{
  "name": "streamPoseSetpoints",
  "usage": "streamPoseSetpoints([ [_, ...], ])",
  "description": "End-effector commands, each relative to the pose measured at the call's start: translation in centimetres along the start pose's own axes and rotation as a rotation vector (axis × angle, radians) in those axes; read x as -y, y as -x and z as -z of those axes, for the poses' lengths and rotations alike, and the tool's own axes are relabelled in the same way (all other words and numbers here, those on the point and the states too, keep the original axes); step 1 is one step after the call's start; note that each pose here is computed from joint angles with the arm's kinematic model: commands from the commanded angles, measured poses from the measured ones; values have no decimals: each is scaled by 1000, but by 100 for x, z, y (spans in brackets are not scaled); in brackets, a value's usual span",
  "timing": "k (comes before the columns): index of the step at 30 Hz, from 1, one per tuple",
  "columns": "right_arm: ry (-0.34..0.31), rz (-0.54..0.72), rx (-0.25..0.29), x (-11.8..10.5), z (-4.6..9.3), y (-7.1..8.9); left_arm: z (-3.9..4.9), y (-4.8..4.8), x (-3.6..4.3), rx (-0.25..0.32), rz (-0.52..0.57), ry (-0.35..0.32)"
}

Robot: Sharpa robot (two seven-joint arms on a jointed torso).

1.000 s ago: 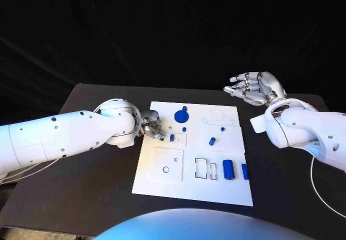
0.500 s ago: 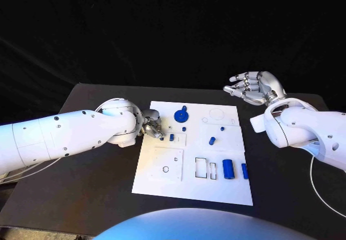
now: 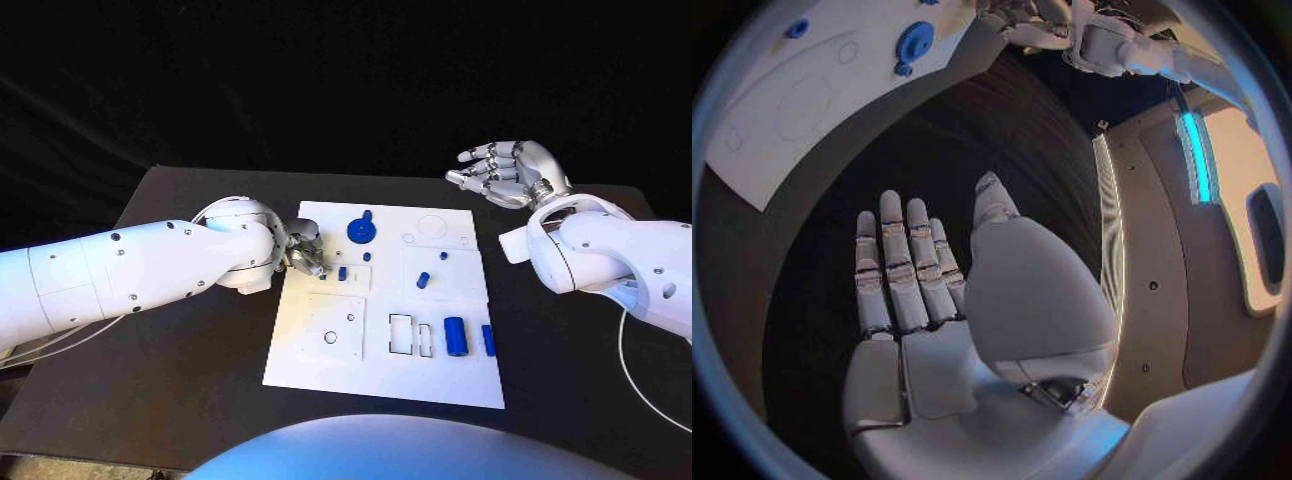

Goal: Assemble the parts on the task board

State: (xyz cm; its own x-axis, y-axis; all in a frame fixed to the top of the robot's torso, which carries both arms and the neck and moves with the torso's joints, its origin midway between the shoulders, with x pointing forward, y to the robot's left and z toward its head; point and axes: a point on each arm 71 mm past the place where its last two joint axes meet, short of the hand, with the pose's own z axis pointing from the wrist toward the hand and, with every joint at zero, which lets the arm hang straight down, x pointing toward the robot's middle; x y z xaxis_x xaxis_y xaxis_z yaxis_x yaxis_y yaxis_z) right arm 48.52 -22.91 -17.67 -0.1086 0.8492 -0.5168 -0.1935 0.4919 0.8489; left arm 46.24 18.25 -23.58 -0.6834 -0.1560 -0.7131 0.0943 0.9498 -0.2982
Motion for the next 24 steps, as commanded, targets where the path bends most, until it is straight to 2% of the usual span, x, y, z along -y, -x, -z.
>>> streamPoseSetpoints([
  [1, 13, 0, -14, -9, 2, -11, -15, -89, 12, -53, -5, -5],
  [13, 12, -1, -11, -7, 4, -5, -24, -58, -61, -34, 20, 11],
  [24, 11, -2, -10, -6, 5, -4, -29, -30, -90, -28, 58, 13],
])
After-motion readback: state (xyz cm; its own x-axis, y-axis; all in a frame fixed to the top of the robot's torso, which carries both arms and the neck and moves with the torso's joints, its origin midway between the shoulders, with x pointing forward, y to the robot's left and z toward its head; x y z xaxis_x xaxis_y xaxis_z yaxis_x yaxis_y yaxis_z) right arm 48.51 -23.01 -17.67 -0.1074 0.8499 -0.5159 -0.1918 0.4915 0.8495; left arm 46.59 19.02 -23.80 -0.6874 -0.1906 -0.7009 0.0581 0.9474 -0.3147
